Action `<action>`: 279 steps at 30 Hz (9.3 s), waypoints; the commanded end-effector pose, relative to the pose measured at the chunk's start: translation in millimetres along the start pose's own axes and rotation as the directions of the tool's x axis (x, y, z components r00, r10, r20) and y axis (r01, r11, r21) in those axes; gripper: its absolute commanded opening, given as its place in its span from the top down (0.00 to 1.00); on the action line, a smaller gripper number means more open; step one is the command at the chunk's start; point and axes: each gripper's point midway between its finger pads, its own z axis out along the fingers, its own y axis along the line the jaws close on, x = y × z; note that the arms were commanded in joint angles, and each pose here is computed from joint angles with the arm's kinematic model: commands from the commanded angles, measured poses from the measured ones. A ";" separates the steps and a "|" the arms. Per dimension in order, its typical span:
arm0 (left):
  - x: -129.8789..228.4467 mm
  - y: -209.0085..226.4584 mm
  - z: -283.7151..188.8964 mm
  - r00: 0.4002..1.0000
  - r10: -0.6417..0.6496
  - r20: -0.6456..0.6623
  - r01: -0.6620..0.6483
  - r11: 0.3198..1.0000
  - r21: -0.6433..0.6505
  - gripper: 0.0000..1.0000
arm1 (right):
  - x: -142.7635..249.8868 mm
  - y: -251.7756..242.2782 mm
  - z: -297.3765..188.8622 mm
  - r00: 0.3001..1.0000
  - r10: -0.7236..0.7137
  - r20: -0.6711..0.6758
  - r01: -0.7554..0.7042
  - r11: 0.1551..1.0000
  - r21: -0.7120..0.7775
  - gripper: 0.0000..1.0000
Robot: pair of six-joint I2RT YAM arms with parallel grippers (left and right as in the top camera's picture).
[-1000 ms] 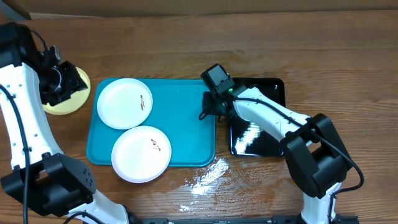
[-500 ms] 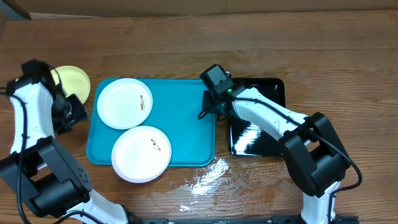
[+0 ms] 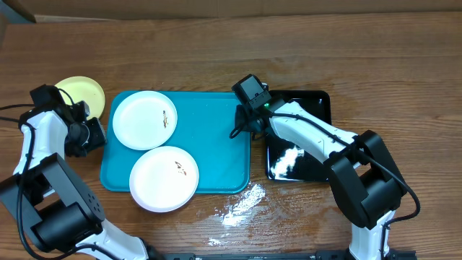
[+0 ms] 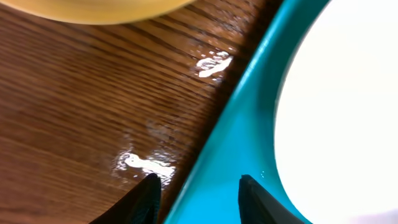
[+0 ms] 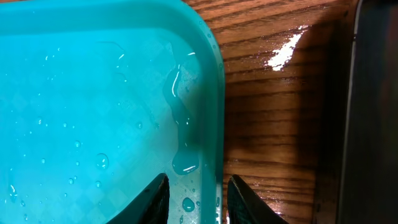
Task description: Clean dirty plates on tray and stack at the side
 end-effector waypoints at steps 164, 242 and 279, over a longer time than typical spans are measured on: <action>157.7 -69.2 -169.2 0.977 -0.214 -0.001 0.214 0.977 0.006 0.56 | -1.9 -53.4 -160.7 0.938 -0.185 -0.292 0.192 0.981 -0.003 0.47; 117.7 -197.9 15.1 0.948 0.284 -0.143 -0.263 0.953 0.150 0.65 | -36.5 -126.7 -84.9 0.990 0.077 -0.122 -0.061 0.990 0.125 0.45; 130.5 -190.3 14.2 0.939 0.280 -0.199 -0.257 0.957 0.134 0.57 | 29.7 -149.2 -37.5 0.967 0.125 -0.221 -0.082 0.977 0.194 0.36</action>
